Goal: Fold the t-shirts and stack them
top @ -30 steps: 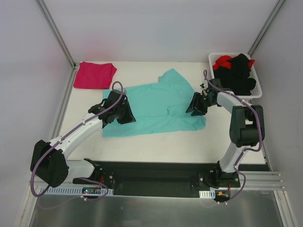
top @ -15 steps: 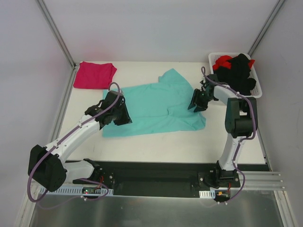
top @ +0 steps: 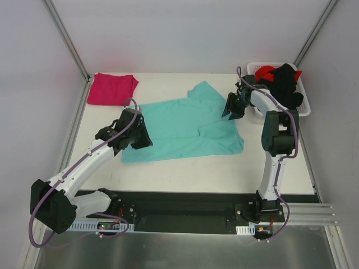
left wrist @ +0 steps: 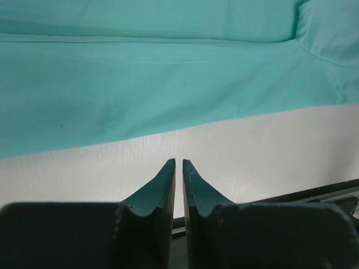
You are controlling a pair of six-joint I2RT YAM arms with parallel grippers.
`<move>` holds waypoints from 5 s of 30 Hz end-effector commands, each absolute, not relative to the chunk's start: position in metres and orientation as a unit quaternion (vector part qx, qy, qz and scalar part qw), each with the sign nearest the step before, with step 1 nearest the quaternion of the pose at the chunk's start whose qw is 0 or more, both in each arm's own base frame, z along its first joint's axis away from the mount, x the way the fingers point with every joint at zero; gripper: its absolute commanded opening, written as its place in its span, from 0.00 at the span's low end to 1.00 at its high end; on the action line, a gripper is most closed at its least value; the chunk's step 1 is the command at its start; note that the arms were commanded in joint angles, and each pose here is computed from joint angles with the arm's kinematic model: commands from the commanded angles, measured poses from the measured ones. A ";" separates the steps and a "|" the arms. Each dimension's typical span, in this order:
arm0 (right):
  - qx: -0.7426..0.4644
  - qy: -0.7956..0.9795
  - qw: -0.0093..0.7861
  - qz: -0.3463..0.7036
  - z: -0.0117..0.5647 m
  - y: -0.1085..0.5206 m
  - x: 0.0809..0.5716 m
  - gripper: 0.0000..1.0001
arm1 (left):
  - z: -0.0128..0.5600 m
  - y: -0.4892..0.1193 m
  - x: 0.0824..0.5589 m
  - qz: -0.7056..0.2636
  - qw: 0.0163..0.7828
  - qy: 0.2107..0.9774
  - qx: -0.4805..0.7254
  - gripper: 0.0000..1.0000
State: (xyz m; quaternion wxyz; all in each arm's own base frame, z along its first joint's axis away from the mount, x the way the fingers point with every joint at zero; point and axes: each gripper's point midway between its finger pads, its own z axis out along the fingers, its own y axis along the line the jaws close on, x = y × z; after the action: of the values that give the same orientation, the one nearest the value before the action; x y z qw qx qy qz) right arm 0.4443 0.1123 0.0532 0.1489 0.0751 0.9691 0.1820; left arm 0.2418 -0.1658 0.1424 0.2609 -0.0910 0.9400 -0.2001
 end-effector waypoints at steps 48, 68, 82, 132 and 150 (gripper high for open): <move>0.029 0.997 0.070 -0.011 0.044 0.085 0.354 0.49 | 0.142 -0.152 0.235 -0.192 0.266 0.939 -0.099 0.07; 0.011 0.995 0.093 -0.029 0.075 0.078 0.356 0.48 | 0.149 -0.154 0.236 -0.198 0.271 0.937 -0.095 0.06; 0.006 0.986 0.160 0.037 0.128 0.107 0.385 0.50 | 0.152 -0.154 0.236 -0.200 0.275 0.935 -0.096 0.06; 0.004 0.992 0.108 0.059 0.047 0.101 0.454 0.41 | 0.147 -0.150 0.236 -0.186 0.268 0.941 -0.094 0.06; 0.000 0.994 0.096 0.059 0.038 0.107 0.448 0.20 | 0.150 -0.152 0.236 -0.191 0.270 0.939 -0.094 0.06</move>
State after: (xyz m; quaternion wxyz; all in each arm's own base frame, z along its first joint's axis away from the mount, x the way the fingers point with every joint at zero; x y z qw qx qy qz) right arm 0.4495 0.1024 0.0330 0.0996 0.0029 0.9936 0.0539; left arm 0.2341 -0.1544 0.1440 0.2631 -0.0933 0.9407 -0.1927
